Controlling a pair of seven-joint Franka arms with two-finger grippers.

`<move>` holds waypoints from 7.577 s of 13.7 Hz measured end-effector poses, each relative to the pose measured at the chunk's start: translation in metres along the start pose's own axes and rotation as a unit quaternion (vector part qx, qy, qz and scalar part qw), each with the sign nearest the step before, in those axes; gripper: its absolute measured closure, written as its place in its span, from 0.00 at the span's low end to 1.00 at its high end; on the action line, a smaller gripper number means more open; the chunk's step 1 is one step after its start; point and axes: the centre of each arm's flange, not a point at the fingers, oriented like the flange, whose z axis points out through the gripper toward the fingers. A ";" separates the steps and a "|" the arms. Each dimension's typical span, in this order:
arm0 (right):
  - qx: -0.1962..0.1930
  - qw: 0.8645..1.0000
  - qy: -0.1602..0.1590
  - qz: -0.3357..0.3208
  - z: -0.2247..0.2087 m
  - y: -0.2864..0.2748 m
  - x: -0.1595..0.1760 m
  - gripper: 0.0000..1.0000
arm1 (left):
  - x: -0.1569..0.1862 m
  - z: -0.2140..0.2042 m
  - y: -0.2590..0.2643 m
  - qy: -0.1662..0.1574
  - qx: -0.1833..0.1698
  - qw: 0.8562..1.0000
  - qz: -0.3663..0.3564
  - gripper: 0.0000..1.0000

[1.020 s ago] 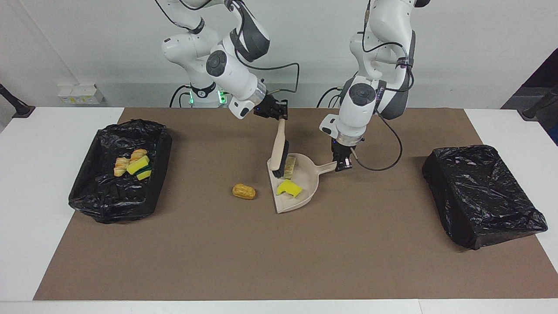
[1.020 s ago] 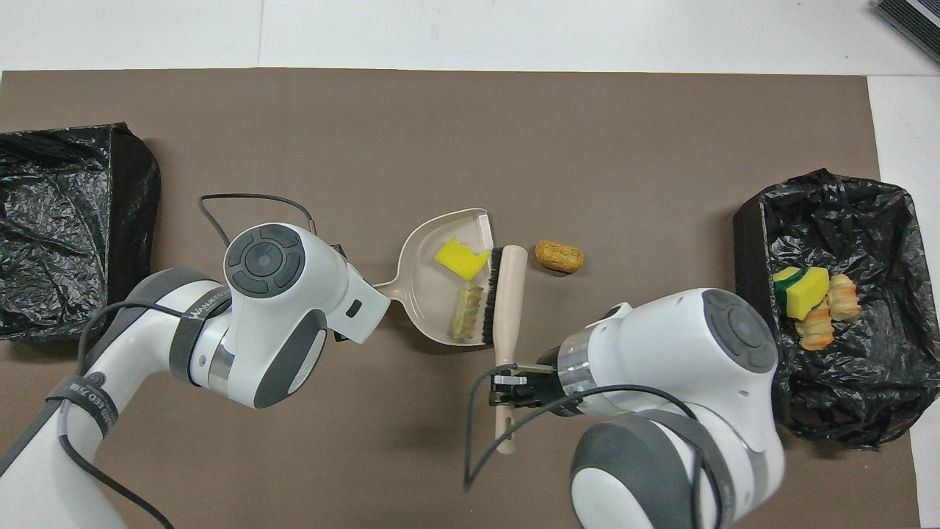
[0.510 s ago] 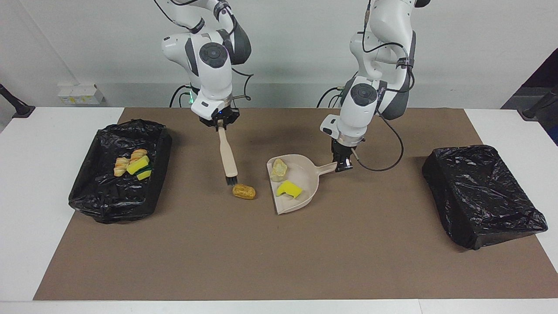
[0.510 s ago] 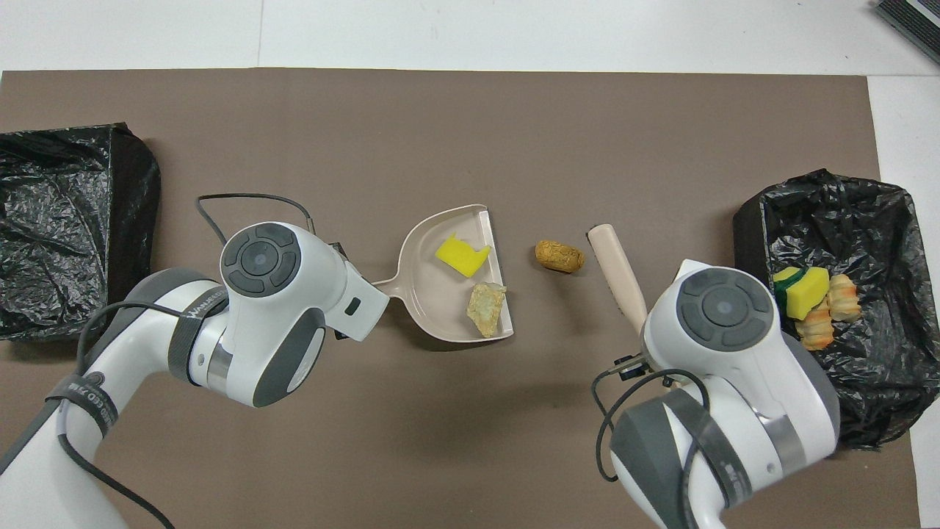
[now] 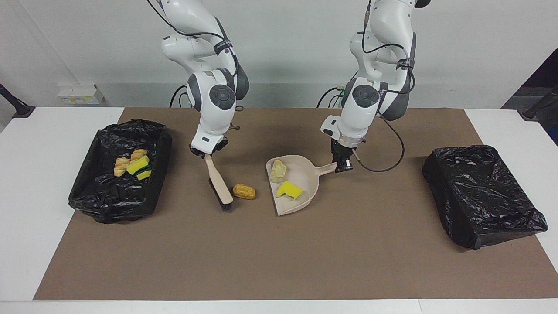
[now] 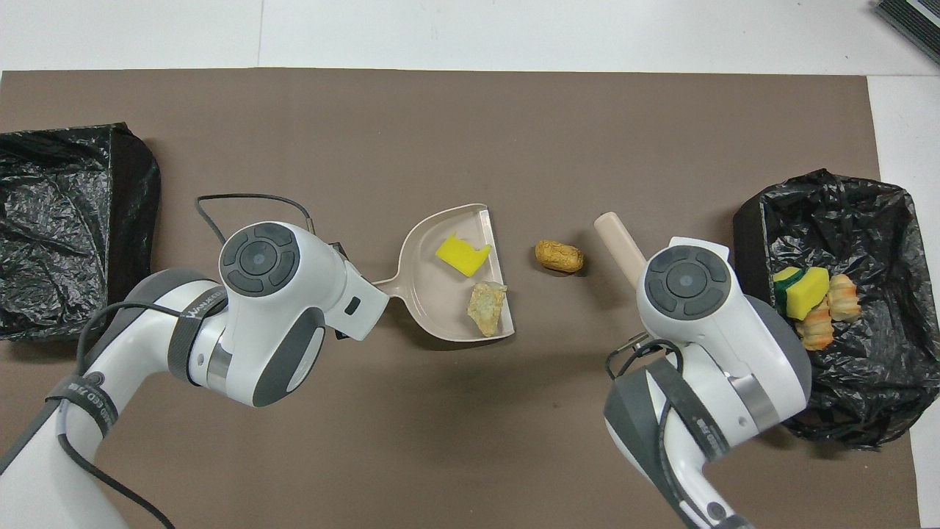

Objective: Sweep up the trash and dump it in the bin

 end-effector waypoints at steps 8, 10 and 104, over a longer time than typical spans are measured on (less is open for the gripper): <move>0.244 0.968 -0.003 0.051 -0.020 -0.071 -0.005 0.74 | -0.001 0.000 -0.001 0.004 -0.001 1.000 -0.004 0.67; 0.283 0.958 -0.002 0.057 -0.028 -0.084 -0.006 0.74 | 0.000 0.000 -0.001 0.005 0.000 1.000 -0.003 0.67; 0.060 0.961 0.112 0.247 -0.252 0.201 -0.123 0.00 | -0.204 -0.161 -0.119 -0.128 -0.001 0.977 -0.168 0.67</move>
